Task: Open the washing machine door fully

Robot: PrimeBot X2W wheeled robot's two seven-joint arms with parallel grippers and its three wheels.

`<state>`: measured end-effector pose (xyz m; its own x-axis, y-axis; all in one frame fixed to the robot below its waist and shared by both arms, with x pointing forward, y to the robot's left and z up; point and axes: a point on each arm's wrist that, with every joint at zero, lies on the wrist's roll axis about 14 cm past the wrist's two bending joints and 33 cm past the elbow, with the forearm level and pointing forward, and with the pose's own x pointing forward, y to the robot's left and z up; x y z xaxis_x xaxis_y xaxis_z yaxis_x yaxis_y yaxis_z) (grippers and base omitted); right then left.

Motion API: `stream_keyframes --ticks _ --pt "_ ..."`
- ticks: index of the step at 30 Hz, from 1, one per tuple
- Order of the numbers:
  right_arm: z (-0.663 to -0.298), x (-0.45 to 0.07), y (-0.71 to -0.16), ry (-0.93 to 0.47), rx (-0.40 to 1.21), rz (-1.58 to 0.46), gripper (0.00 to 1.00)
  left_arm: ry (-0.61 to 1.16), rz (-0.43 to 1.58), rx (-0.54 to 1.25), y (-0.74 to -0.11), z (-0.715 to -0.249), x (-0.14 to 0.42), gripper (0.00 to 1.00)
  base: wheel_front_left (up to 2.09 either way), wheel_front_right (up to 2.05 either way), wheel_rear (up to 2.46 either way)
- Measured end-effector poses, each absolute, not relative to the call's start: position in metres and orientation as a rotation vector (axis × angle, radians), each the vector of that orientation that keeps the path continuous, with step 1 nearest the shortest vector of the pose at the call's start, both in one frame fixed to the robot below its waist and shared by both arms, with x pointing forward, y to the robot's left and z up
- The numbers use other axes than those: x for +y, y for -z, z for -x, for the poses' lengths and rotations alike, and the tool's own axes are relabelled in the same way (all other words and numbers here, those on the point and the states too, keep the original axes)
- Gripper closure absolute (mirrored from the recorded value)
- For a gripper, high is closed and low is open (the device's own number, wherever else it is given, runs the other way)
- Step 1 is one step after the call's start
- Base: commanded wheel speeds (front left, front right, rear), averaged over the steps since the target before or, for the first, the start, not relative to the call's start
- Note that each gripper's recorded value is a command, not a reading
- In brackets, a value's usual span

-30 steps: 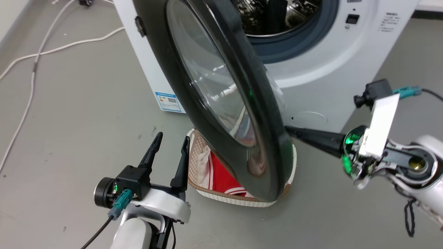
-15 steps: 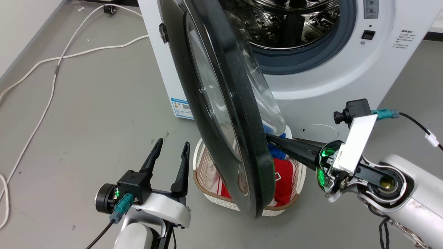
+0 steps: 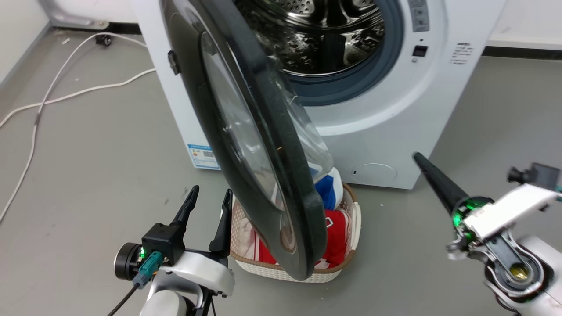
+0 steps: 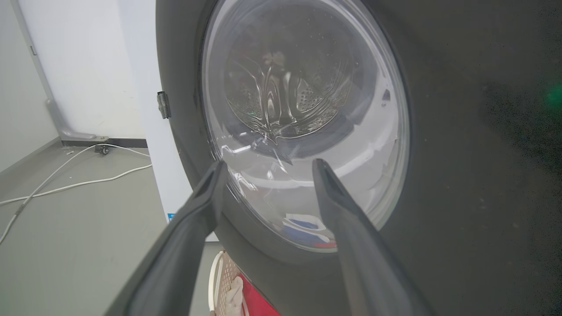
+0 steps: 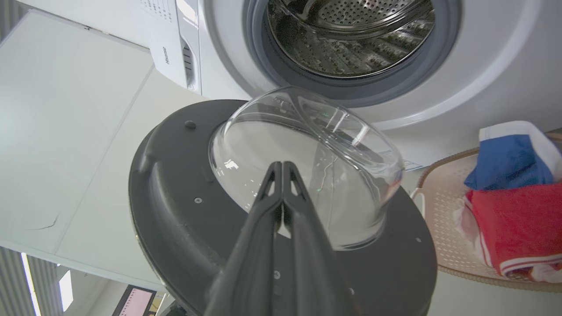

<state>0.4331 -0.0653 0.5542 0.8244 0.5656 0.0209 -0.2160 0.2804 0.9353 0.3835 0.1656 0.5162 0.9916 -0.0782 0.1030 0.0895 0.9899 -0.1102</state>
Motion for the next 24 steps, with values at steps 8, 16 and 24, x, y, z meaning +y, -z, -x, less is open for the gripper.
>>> stream_keyframes --ticks 8,16,24 --pt "-0.434 -0.176 -0.542 -0.254 0.098 -0.977 0.0 0.123 0.098 -0.09 -0.514 -0.384 0.158 0.0 0.0 0.0 0.0" --pt "-0.399 -0.248 -0.539 -0.048 -0.111 -0.681 0.0 0.156 0.084 -0.083 -0.512 -0.388 0.149 0.0 0.0 0.0 0.0" --pt "-0.373 -0.247 -0.556 -0.008 -0.192 -0.319 0.0 0.173 0.074 -0.071 -0.508 -0.392 0.146 0.0 0.0 0.0 0.0"
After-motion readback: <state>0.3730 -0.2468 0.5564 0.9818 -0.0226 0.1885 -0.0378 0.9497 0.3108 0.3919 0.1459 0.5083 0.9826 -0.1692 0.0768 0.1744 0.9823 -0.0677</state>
